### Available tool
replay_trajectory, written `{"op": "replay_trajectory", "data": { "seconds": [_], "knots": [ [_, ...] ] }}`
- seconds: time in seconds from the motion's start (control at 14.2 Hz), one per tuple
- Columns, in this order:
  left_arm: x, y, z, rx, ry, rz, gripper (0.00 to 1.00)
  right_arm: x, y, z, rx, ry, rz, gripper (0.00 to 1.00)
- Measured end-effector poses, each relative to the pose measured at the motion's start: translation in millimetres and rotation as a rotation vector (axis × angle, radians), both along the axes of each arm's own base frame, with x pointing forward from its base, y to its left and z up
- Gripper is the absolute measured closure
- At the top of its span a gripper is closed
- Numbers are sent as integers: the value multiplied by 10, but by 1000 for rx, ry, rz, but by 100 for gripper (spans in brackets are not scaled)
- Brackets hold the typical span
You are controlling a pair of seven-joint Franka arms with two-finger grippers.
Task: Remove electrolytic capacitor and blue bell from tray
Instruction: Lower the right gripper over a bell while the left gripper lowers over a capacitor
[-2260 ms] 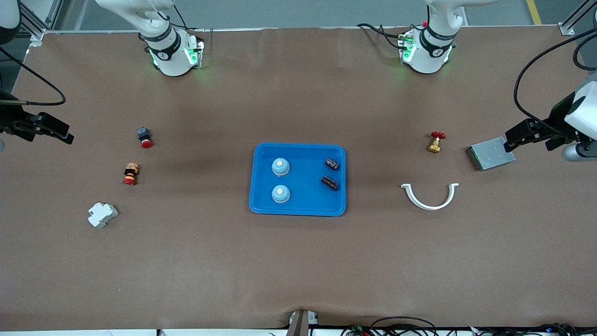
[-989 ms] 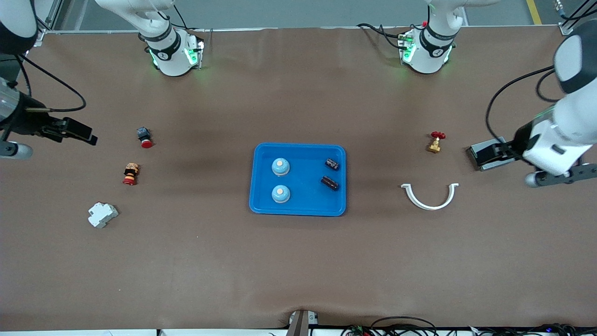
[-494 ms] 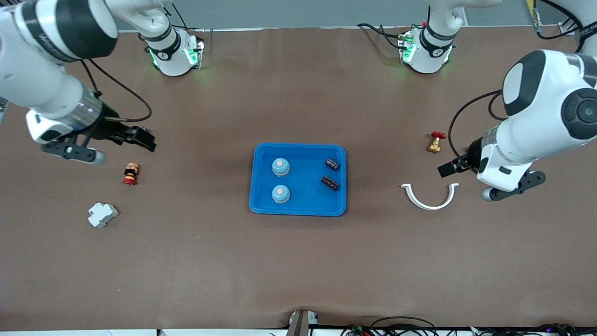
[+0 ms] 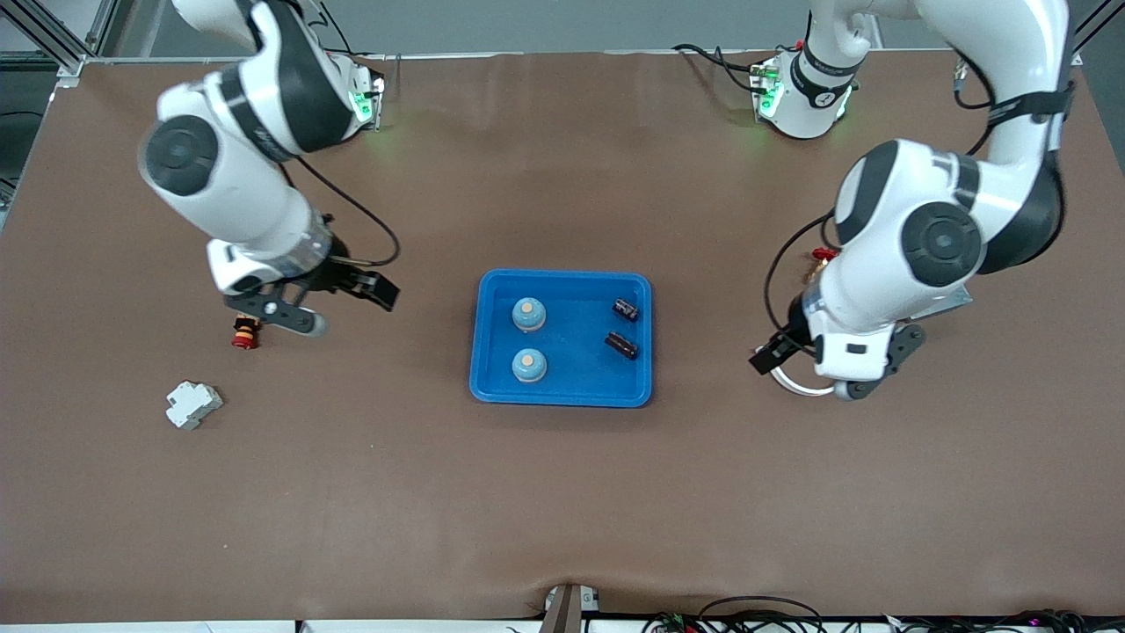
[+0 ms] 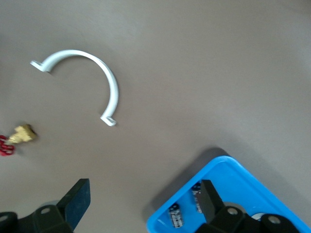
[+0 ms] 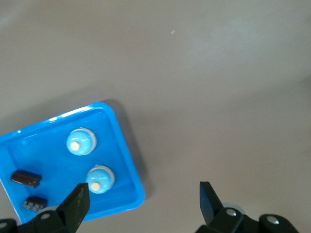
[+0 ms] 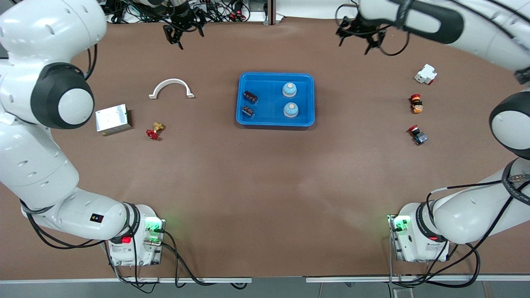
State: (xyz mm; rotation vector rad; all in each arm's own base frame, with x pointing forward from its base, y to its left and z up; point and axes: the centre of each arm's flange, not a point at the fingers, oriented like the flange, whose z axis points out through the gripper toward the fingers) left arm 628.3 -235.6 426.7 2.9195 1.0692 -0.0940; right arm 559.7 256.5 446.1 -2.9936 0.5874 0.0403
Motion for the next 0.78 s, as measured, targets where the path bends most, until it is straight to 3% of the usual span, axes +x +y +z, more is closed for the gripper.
{"op": "replay_trajectory", "data": {
  "seconds": [0.42,0.78],
  "knots": [
    [41,-553,-461,-29,20,-36,0,-104,758,-722,12,-18,-140,0],
    [-75,-1141,-948,-41,5,7,0,-77,1258,-1288,-15,16,-203,0]
  ]
}}
